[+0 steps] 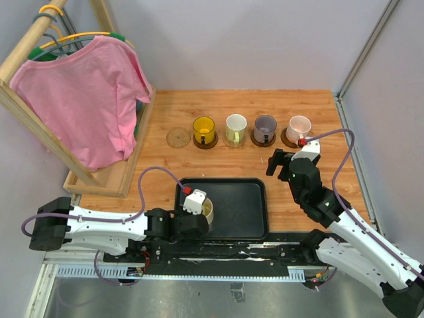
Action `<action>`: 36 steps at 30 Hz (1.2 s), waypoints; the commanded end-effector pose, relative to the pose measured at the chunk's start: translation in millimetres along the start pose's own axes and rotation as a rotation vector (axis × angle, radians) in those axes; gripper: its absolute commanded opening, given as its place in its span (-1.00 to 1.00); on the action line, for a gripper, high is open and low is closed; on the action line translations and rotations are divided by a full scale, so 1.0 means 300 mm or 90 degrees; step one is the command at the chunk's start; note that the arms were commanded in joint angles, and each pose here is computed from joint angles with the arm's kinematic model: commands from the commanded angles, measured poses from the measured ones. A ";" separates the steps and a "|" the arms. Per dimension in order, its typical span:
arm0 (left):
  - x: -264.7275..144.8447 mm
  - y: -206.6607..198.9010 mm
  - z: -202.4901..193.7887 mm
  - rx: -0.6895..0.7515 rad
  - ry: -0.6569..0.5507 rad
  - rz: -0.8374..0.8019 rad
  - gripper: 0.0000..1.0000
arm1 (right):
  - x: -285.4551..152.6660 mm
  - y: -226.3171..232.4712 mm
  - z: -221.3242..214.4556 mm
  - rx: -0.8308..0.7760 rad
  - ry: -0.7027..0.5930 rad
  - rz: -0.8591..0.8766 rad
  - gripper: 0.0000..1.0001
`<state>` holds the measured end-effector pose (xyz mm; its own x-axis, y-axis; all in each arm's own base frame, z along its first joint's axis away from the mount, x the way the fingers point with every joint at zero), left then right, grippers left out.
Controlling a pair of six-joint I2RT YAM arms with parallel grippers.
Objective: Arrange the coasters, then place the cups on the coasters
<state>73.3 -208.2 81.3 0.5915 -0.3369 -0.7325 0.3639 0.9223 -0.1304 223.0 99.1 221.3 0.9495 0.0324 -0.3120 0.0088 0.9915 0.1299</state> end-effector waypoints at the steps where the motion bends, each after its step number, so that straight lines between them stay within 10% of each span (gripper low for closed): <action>1: -0.020 -0.001 0.073 -0.028 -0.071 0.003 -0.99 | 0.007 -0.003 -0.012 0.011 0.005 -0.002 0.83; 13: -0.102 0.053 0.317 -0.022 -0.275 0.116 -0.99 | 0.004 -0.027 -0.028 -0.004 -0.003 -0.016 0.83; 36: 0.087 0.480 0.730 -0.094 -0.394 0.200 -0.99 | 0.063 -0.145 -0.009 -0.045 -0.015 -0.144 0.88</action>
<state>261.1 -112.9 150.4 0.9186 0.0258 -0.3944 -0.0403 0.9988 -0.0285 231.3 73.5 200.2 0.9381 -0.1152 -0.3267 0.1250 0.9921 0.0090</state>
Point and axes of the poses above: each gripper's point midway between its finger pads, its own x axis out along the fingers, its own y axis along the line the jaws close on, z = x × y, the point moved 4 cm from there along -x, back along the fingers, and after that the axes turned 3 degrees about -x, right-handed, at the moved point
